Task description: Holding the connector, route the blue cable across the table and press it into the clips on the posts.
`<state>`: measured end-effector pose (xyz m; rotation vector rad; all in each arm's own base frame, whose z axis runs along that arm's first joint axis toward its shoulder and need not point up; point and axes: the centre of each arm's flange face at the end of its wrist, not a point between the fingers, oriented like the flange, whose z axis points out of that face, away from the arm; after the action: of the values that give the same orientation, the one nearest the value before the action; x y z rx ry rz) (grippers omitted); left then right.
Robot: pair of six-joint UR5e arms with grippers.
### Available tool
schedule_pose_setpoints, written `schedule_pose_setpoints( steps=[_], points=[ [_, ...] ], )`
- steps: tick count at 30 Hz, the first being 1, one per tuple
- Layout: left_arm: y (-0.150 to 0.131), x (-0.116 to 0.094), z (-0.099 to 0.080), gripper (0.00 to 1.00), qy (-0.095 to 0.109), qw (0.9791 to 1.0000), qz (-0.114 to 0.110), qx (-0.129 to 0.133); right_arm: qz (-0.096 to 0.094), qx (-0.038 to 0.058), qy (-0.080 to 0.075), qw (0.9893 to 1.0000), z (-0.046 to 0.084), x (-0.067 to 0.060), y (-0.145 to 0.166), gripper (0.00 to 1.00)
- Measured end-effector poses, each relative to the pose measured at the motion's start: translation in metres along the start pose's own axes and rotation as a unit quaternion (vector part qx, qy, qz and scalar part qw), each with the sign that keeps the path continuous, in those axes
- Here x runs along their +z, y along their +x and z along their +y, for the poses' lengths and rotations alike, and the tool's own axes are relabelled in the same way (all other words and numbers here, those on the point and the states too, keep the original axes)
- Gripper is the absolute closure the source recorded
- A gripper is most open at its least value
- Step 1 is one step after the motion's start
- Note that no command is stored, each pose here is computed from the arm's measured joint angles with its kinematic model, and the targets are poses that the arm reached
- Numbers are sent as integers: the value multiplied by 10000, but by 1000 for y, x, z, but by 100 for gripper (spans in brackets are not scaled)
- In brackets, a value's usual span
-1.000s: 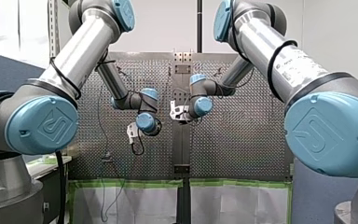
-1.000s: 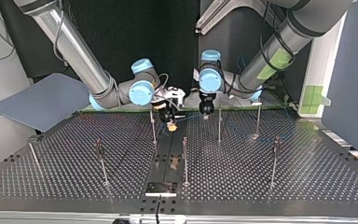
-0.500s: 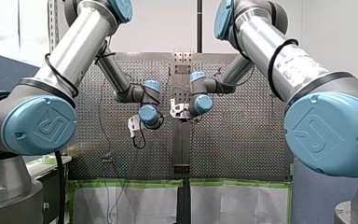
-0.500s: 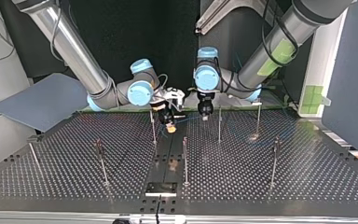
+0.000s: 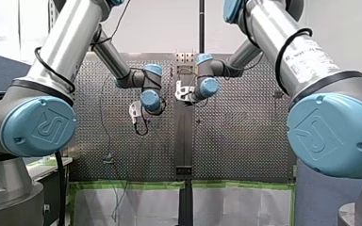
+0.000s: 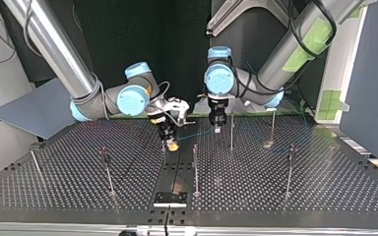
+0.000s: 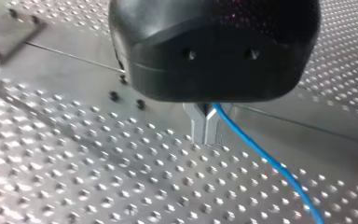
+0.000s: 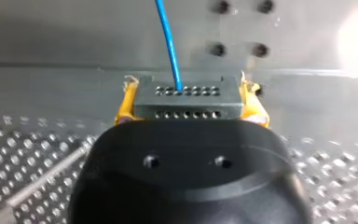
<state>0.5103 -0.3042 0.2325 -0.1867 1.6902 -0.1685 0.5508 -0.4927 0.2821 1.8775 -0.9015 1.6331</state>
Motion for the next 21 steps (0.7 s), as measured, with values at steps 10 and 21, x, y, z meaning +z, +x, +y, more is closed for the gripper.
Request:
schedule_pose_setpoints(
  steps=[10,21],
  points=[
    [-45,-23,-12,100,114,9998,-188,-4,-131,49,-38,9999,0,-32,33,100],
    [-90,-50,-18,100,187,9993,-336,-10,-28,199,-78,9998,4,-63,70,100]
  ],
)
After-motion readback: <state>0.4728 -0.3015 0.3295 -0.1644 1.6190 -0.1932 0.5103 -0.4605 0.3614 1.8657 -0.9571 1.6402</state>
